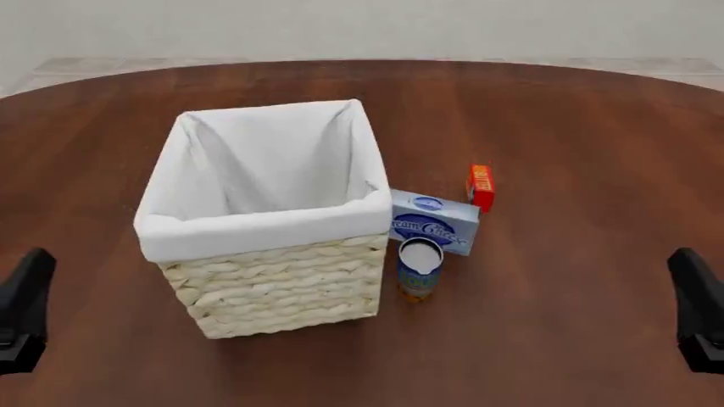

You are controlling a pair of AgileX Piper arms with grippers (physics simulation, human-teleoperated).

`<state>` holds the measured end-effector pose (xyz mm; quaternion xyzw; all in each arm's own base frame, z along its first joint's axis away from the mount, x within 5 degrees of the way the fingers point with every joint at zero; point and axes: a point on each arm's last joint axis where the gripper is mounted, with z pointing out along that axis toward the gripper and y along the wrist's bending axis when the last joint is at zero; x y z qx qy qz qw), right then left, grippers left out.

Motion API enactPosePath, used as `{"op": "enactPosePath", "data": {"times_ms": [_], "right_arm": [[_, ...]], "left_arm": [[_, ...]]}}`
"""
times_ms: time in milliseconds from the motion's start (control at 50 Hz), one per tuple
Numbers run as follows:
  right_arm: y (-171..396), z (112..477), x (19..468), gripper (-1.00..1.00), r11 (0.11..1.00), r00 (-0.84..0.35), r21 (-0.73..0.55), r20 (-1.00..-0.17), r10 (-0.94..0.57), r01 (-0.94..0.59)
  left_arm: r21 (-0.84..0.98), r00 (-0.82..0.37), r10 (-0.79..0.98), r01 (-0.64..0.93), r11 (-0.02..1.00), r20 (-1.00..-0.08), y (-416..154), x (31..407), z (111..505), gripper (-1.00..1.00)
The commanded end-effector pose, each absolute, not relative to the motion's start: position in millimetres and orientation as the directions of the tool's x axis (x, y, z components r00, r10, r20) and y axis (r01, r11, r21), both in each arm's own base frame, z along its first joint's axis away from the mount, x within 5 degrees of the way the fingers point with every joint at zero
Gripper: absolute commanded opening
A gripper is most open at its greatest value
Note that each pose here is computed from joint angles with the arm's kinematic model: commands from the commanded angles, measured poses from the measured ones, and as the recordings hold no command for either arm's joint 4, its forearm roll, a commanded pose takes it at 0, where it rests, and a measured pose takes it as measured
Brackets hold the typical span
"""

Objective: Pick up the alphabet soup and put it in the basket.

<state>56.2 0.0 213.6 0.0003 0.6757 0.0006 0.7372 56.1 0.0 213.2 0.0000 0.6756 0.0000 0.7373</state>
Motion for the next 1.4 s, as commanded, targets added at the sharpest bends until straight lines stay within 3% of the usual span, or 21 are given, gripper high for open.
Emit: {"op": "enactPosePath", "data": {"times_ms": [20, 320, 820, 1400], "right_arm": [[0, 215, 56, 1.00, 1.000, 0.087, 0.008, -0.996, 0.009, -0.003], [1, 214, 57, 1.00, 1.000, 0.074, 0.009, -0.997, 0.011, -0.020], [14, 210, 64, 1.00, 0.975, -0.004, 0.051, -0.999, 0.051, -0.214], [45, 209, 113, 1.00, 0.928, -0.102, 0.067, -0.994, 0.031, -0.368]], "left_arm": [[0.000, 0.087, 0.000, 0.000, 1.000, -0.996, 0, 56, 213, 1.00], [0.000, 0.087, 0.000, 0.000, 1.000, -0.996, 0, 56, 213, 1.00], [0.000, 0.087, 0.000, 0.000, 1.000, -0.996, 0, 56, 213, 1.00], [0.000, 0.087, 0.000, 0.000, 1.000, -0.996, 0, 56, 213, 1.00]]}}
